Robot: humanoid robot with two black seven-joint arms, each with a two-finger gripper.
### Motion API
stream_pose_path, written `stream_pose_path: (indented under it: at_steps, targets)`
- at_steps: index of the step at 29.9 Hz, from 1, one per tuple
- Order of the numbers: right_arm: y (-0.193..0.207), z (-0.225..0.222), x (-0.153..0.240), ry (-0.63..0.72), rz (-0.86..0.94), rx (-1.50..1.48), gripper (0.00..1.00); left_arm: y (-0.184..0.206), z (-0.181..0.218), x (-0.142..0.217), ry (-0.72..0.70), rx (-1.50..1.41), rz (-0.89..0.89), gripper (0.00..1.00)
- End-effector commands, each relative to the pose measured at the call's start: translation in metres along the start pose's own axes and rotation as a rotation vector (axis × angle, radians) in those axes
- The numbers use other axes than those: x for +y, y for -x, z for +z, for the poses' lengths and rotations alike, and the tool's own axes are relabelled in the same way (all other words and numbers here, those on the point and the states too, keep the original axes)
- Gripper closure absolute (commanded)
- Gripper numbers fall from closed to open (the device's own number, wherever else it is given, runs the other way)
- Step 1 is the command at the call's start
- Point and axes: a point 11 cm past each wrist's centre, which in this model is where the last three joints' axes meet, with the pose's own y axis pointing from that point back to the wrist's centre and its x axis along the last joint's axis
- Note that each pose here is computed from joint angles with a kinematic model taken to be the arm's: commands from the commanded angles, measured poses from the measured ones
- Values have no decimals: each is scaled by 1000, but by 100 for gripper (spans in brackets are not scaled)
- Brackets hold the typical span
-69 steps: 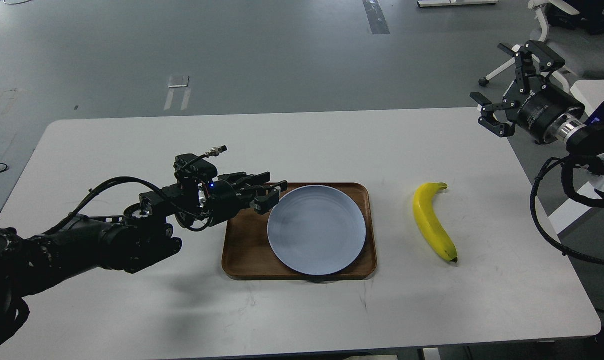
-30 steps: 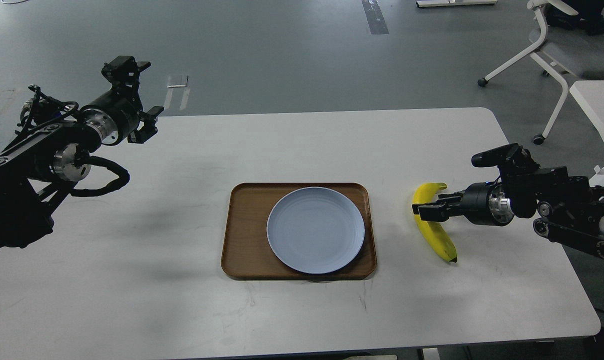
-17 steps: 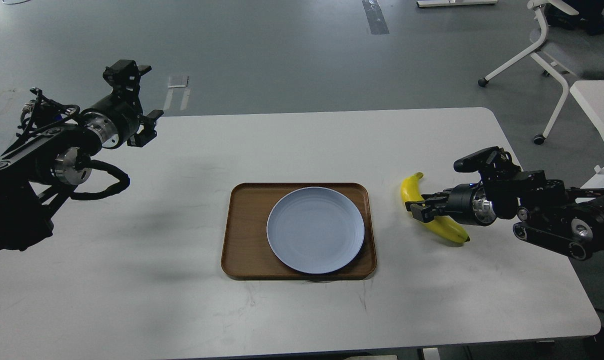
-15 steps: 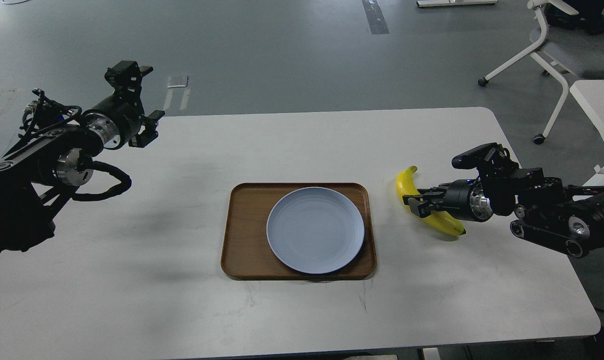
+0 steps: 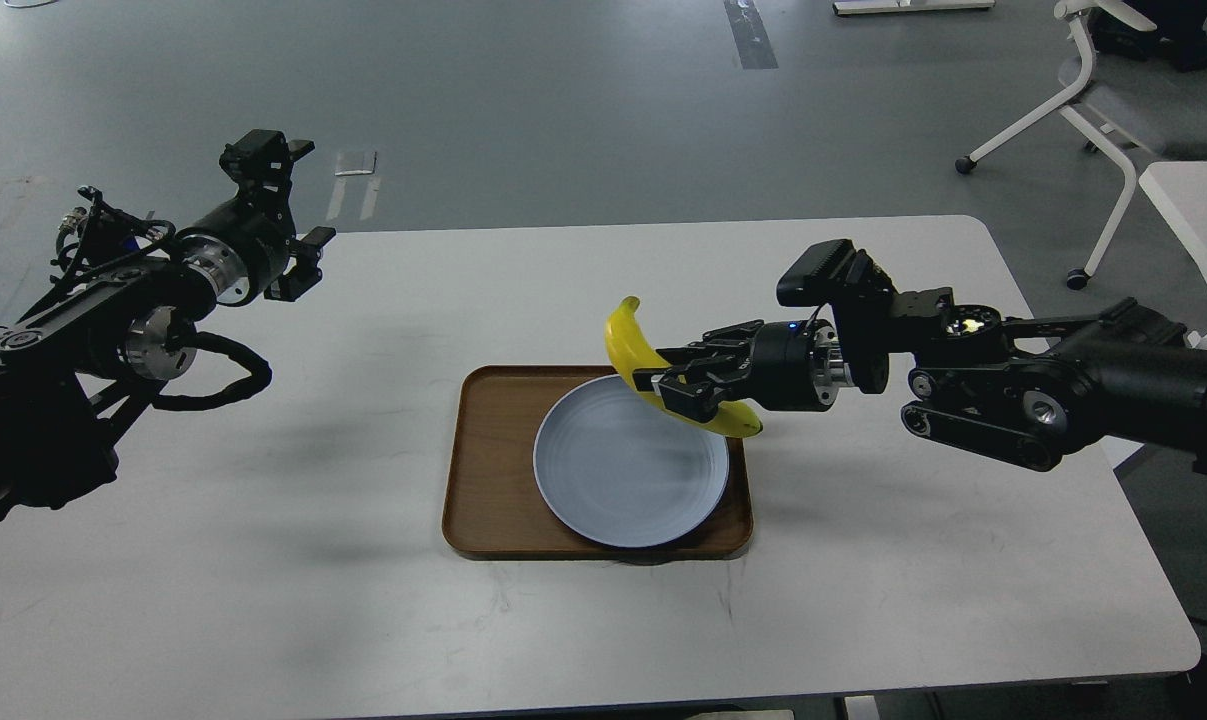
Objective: Place banana on plate with both arms
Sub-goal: 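Lift the banana with the right gripper and lower it onto the plate, then release the banana and raise the right gripper away from the plate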
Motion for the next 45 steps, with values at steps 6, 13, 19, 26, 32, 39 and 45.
stream_pose_path:
  at_steps: [6,13,19,26,32,39,45]
  targets:
    - [17,-31,-38,-79,-136,85,96,-9,-6,4,-13,-6,15,2]
    - [27,-27,-33,-66,-206,91,91,-13,-7,6,-17,-8,24,2]
    - [20,-24,-31,-55,-204,101,19,-11,-8,5,-19,-7,21,2]
    - [14,-18,-29,-37,-179,101,1,-8,-12,5,-26,-8,15,2]
    - [0,-5,-16,0,-130,84,1,-4,-12,3,-26,-5,6,2]
    - [-103,39,34,103,334,-276,1,7,-7,1,-13,1,-32,2]
    - [-144,80,93,79,705,-1006,1,32,0,-2,20,77,-167,2]
